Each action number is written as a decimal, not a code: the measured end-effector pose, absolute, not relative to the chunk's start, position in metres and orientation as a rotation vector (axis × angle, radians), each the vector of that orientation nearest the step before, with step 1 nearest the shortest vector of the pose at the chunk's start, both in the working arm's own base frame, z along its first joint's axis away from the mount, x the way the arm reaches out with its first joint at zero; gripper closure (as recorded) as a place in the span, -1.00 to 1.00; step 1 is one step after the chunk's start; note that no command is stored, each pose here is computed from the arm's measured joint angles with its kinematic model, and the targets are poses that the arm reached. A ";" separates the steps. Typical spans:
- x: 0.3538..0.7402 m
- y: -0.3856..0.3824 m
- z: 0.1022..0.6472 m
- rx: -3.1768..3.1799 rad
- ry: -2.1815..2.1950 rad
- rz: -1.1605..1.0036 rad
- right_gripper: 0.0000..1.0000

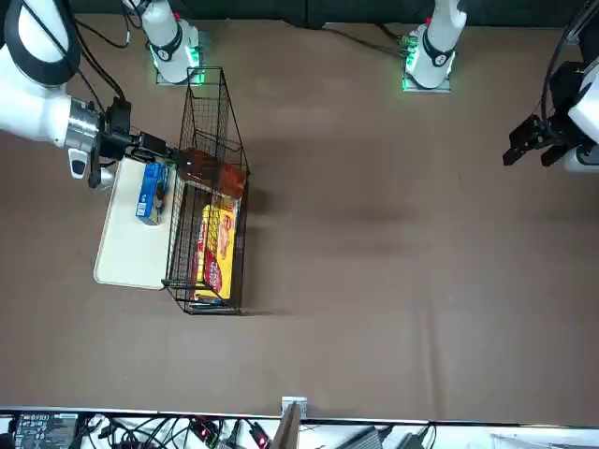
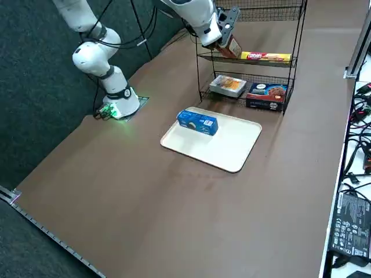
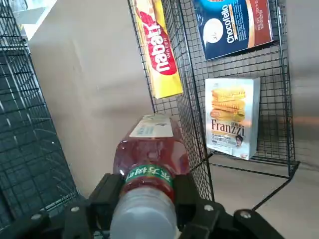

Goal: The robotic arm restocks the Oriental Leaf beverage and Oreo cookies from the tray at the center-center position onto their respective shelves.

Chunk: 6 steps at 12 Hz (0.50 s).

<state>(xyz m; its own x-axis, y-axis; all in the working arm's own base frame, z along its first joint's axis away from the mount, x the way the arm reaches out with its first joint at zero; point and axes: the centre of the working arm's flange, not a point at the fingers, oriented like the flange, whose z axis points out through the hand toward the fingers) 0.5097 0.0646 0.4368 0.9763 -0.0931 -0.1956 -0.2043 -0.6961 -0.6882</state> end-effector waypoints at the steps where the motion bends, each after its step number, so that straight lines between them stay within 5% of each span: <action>1: 0.510 0.065 0.436 -2.343 0.207 0.187 -0.15; 2: 0.510 0.065 0.436 -2.340 0.208 0.188 -0.21; 6: 0.513 0.065 0.445 -2.323 0.208 0.169 -1.00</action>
<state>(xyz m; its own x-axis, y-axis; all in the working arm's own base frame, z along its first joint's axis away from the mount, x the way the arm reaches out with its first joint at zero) 0.5129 0.0651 0.4449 0.9778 -0.0975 -0.1854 -0.2014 -0.6808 -0.7043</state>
